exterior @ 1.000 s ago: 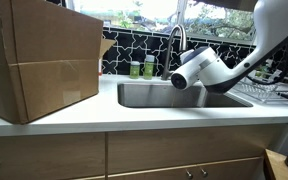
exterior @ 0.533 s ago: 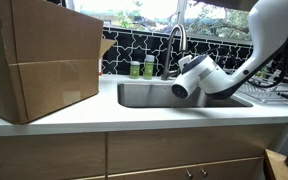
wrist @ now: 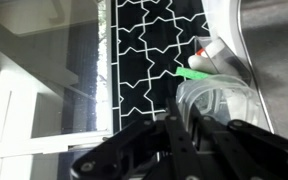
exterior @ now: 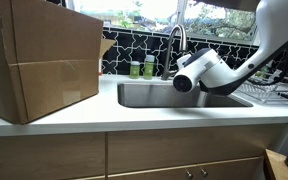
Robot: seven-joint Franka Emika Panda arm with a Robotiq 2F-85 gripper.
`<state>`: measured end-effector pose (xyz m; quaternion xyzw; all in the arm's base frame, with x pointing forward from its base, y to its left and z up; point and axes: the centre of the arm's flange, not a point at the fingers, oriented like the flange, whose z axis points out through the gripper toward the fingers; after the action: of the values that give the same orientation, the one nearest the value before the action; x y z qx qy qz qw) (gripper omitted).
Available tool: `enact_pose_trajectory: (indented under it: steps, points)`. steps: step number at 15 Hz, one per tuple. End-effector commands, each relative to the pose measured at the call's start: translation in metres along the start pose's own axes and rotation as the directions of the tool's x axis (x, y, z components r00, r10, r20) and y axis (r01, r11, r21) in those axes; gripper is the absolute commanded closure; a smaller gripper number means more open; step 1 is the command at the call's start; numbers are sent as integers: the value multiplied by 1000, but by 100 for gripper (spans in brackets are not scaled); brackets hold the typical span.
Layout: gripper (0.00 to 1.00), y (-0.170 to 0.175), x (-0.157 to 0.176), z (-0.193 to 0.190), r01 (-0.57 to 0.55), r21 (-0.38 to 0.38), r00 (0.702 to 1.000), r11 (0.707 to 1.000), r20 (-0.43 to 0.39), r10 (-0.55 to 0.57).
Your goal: Take the container out of the sink then empty it and place it upside down on the edge of the sink
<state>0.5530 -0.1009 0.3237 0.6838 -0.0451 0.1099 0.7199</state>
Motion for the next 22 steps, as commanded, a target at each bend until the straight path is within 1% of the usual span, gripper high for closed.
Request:
enact_pose_trajectory:
  steps: [1,4,7,8,9,10,12,14,16,17,18,20,21,22]
  points:
    - [97,26,-28,-1,-14,196,999,980,-42,23]
    - [97,33,-41,-5,-19,345,993,938,-100,57]
    - [97,36,-52,-10,10,489,983,872,-165,81]
    - [97,35,-55,-13,45,528,980,848,-189,65]
    - [97,34,-58,-15,75,544,977,836,-209,49]
    - [97,34,-61,-19,105,548,974,830,-226,26]
    - [97,35,-68,-30,172,524,969,834,-241,-48]
    - [97,38,-74,-44,225,511,960,830,-262,-99]
    - [97,41,-80,-65,287,474,939,833,-310,-147]
    - [97,42,-82,-75,315,464,927,828,-337,-163]
    - [97,44,-84,-87,346,464,912,816,-370,-176]
    - [97,49,-88,-105,379,451,891,808,-414,-187]
    - [97,35,-72,-90,343,464,906,817,-392,-158]
    - [89,38,-73,-96,348,461,901,817,-405,-155]
